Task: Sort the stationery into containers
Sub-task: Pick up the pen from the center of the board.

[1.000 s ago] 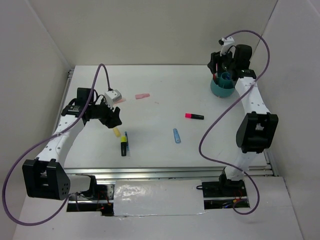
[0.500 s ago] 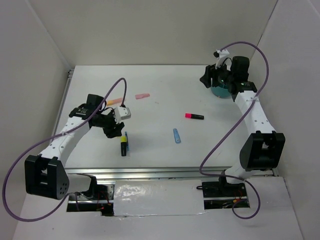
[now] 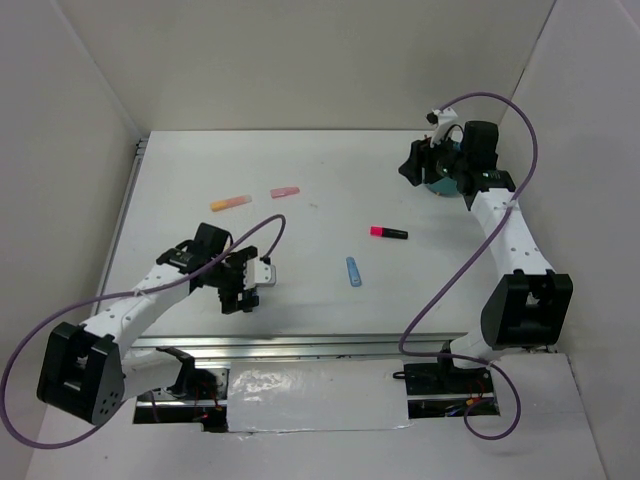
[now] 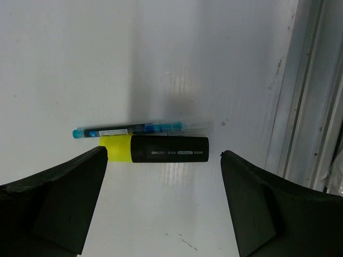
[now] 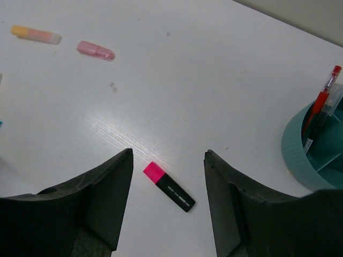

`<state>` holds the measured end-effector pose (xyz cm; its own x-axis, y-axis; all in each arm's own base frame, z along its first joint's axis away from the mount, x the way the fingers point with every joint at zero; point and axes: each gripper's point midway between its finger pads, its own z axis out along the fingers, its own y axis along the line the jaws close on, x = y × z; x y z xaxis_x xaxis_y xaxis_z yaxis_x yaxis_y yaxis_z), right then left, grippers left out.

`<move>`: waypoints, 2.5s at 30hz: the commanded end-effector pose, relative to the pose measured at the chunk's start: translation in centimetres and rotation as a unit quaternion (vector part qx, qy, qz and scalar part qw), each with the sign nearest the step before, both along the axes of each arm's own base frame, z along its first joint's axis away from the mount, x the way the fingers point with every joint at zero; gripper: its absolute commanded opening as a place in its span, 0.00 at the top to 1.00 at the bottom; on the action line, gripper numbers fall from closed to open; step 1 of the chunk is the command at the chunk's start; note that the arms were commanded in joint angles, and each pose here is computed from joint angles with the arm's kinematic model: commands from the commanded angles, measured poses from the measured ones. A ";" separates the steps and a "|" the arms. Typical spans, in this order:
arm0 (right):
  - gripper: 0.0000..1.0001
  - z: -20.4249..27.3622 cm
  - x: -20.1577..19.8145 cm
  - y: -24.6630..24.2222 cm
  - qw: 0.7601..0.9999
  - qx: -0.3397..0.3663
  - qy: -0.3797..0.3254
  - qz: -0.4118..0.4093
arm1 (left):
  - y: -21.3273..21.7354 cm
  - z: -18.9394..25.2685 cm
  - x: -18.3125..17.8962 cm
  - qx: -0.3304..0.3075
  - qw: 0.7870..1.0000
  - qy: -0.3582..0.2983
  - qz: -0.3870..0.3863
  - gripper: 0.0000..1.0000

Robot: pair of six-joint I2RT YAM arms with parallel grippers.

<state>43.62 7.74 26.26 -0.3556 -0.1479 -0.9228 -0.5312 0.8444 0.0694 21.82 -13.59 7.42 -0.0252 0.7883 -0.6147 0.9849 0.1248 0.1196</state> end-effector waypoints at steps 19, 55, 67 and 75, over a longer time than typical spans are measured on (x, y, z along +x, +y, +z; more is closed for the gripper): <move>0.38 0.3 -0.5 -1.0 1.000 0.017 0.009 -0.013 | -1.5 -1.5 0.9 0.015 0.985 -0.167 -0.050 0.01; 0.38 -0.8 -0.2 -2.0 0.999 0.017 0.024 -0.018 | -5.0 -4.2 2.7 0.018 0.974 -0.197 -0.110 0.05; 0.38 -1.1 -0.6 -1.7 0.999 0.018 0.026 -0.014 | -5.8 -2.0 4.7 0.000 0.992 -0.092 -0.086 0.27; 0.38 -1.1 -0.8 -1.8 0.999 0.016 0.028 -0.013 | -3.4 -4.0 3.2 0.032 0.990 -0.031 -0.131 0.32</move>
<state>43.36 6.02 25.19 -0.4055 -0.1069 -0.9078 -0.4969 0.8594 0.1208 26.35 -17.32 4.03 0.2041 0.8122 -0.5465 0.9637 -0.0685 0.2581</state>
